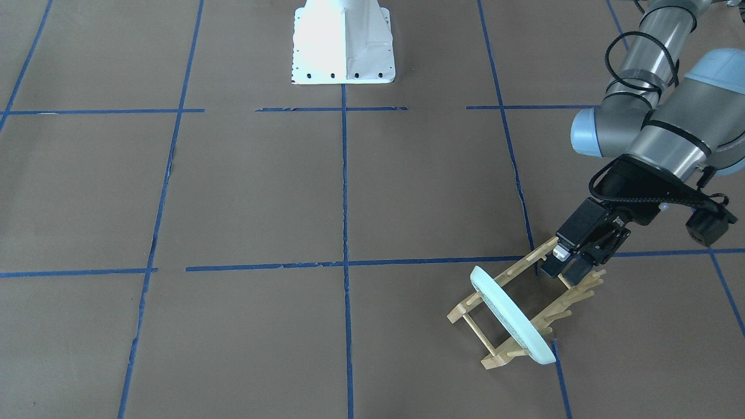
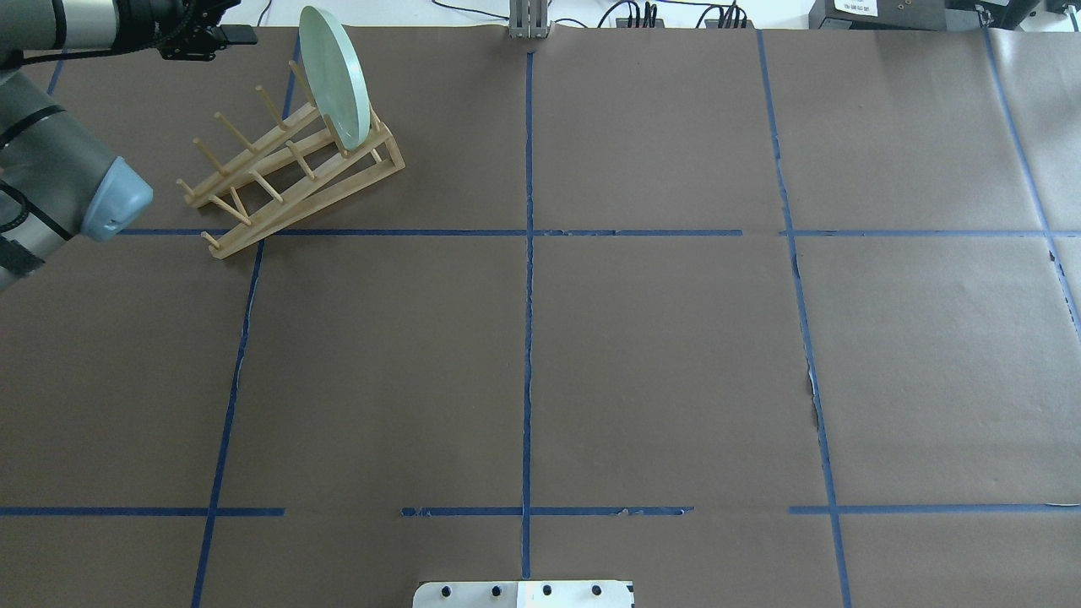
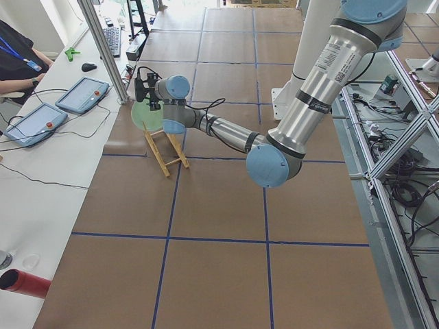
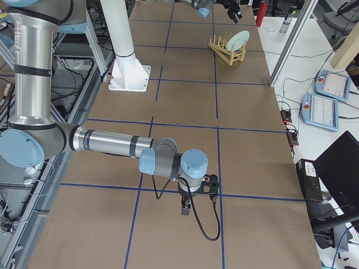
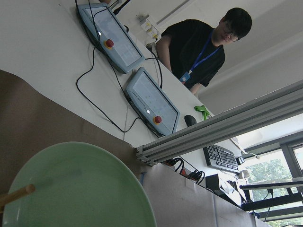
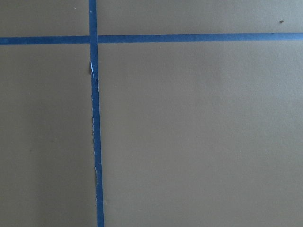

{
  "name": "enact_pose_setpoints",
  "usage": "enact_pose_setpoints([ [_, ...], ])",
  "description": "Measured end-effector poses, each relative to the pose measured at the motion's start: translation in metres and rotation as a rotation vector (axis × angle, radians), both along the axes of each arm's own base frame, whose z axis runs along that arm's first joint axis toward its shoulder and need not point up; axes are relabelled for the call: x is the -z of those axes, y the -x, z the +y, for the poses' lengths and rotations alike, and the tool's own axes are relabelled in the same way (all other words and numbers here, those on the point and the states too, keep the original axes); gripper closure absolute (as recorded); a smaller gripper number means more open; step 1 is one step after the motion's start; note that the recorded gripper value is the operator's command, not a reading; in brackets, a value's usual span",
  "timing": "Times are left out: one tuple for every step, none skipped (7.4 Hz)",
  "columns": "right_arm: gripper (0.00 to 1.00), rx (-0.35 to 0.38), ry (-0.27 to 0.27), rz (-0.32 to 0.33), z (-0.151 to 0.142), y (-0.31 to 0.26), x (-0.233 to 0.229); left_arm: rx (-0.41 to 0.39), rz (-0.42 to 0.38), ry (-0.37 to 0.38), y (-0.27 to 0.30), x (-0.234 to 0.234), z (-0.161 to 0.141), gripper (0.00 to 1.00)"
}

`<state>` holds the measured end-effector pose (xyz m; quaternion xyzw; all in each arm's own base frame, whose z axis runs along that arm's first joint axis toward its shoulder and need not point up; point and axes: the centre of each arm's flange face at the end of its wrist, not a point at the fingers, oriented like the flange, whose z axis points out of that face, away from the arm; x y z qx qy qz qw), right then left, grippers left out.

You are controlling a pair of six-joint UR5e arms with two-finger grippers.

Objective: Place plate on rack
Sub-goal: 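Open the left gripper and withdraw it away from the rack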

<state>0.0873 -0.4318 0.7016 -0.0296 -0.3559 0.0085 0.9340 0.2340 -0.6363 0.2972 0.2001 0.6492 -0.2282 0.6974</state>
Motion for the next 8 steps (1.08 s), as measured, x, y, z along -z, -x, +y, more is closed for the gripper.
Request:
enact_pose_setpoints([
  [0.00, 0.000, 0.000, 0.000, 0.000, 0.000, 0.000, -0.050, -0.158, 0.016, 0.012, 0.006, -0.005, 0.00],
  [0.00, 0.000, 0.001, 0.000, 0.000, 0.000, 0.000, -0.108, -0.348, 0.013, 0.028, 0.006, -0.008, 0.00],
  [0.00, 0.000, 0.001, 0.000, 0.000, 0.000, 0.000, -0.174, -0.526, -0.014, 0.054, -0.001, -0.013, 0.00],
  [0.00, 0.000, 0.001, 0.000, 0.000, 0.000, 0.000, -0.245, -0.663, -0.051, 0.090, -0.022, -0.017, 0.00],
  [0.00, 0.000, 0.000, 0.000, 0.000, 0.000, 0.000, -0.324, -0.746, -0.090, 0.137, -0.061, -0.015, 0.00],
  [0.00, 0.000, 0.000, 0.000, 0.000, 0.000, 0.000, -0.393, -0.769, -0.117, 0.187, -0.108, -0.007, 0.00],
  [0.00, -0.001, 0.000, 0.000, 0.000, 0.000, 0.000, -0.442, -0.760, -0.112, 0.228, -0.161, 0.006, 0.00],
  [0.00, -0.001, 0.000, 0.000, 0.000, 0.000, 0.000, -0.470, -0.750, -0.085, 0.254, -0.207, 0.024, 0.00],
])
